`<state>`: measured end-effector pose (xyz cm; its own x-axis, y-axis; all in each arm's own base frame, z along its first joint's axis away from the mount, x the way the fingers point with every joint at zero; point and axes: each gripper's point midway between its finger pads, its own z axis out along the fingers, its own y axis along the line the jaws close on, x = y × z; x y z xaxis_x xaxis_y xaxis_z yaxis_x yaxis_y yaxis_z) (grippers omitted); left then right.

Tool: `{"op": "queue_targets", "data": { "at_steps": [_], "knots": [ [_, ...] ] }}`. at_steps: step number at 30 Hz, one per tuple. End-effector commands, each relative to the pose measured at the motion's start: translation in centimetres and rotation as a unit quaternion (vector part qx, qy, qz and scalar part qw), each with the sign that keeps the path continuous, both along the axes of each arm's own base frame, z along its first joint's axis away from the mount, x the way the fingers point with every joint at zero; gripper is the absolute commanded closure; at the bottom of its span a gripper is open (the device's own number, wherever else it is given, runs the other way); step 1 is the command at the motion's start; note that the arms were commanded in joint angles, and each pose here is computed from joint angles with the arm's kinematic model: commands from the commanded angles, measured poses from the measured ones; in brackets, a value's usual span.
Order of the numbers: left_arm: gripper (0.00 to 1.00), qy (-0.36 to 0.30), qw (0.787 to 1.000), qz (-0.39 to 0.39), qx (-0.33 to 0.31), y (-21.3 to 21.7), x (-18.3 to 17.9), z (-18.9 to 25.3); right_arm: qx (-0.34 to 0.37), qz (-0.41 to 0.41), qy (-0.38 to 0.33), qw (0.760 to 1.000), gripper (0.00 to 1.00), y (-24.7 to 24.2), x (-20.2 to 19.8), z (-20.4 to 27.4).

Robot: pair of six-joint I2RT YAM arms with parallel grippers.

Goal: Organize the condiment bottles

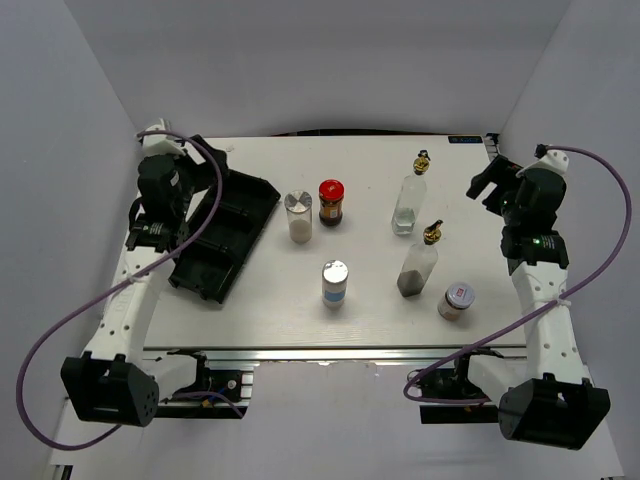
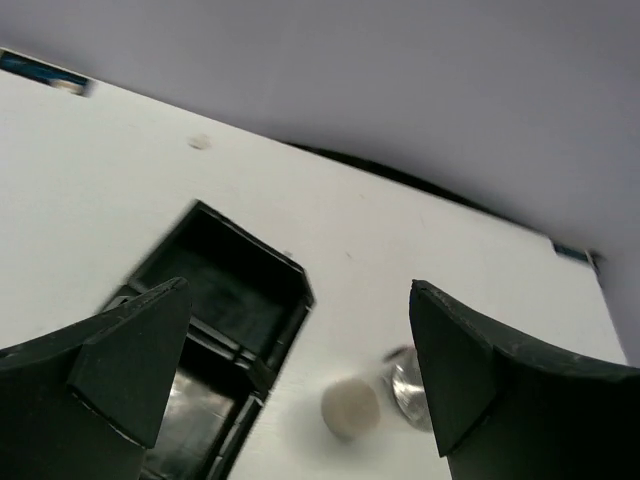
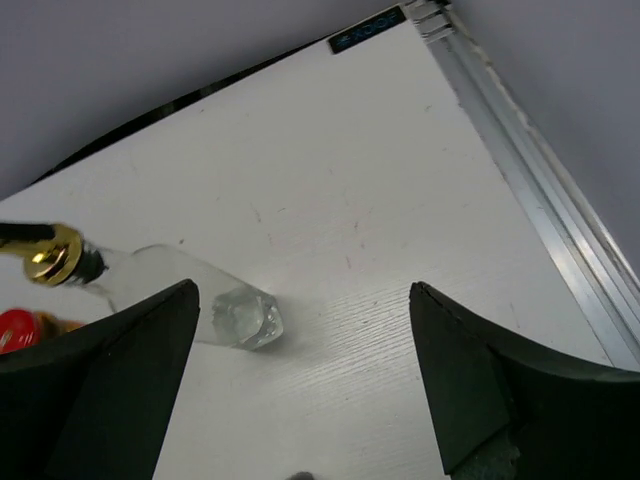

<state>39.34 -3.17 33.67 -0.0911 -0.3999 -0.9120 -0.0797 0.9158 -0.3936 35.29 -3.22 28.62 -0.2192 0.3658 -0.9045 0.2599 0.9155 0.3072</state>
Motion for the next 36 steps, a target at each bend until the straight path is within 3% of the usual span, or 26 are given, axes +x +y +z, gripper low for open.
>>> {"op": "queue_targets", "data": {
  "at_steps": [1, 2, 4, 6, 10, 13, 19, 34, 36],
  "knots": [
    [0.02, 0.010, 0.985, -0.173, -0.010, -6.3, 0.3, -1.7, -0.022, 0.136, -0.041, 0.990, 0.11, 4.1, 0.0, 2.1],
    [0.02, 0.010, 0.979, -0.202, -0.008, -7.7, 0.2, -1.9, -0.031, 0.188, -0.072, 0.979, 0.11, 5.7, -0.4, 3.5],
    [0.02, 0.014, 0.965, -0.260, 0.014, -11.4, -0.3, -3.0, -0.031, 0.204, -0.084, 0.975, 0.11, 6.3, -0.7, 2.9],
    [0.02, 0.022, 0.952, -0.299, 0.055, -14.9, -1.1, -4.0, -0.036, 0.187, -0.114, 0.975, 0.11, 5.9, -0.9, 3.9],
    [0.02, 0.067, 0.939, -0.323, 0.100, -17.3, -1.2, -7.3, -0.049, 0.141, -0.104, 0.983, 0.11, 4.2, -1.4, 2.6],
    [0.02, 0.107, 0.929, -0.326, 0.138, -18.3, -1.3, -10.0, -0.054, 0.128, -0.101, 0.985, 0.11, 3.7, -1.3, 2.3],
    [0.02, 0.188, 0.916, -0.291, 0.203, -18.8, -0.1, -14.0, -0.061, 0.234, -0.088, 0.966, 0.10, 6.9, -1.2, 1.3],
    [0.02, 0.213, 0.908, -0.283, 0.223, -20.6, 3.4, -16.7, -0.071, 0.232, -0.094, 0.966, 0.11, 6.8, -1.7, 1.6],
    [0.11, 0.215, 0.907, -0.285, 0.223, -20.9, 3.8, -16.9, -0.072, 0.228, -0.096, 0.966, 0.11, 6.6, -1.7, 1.7]
  ]
}}
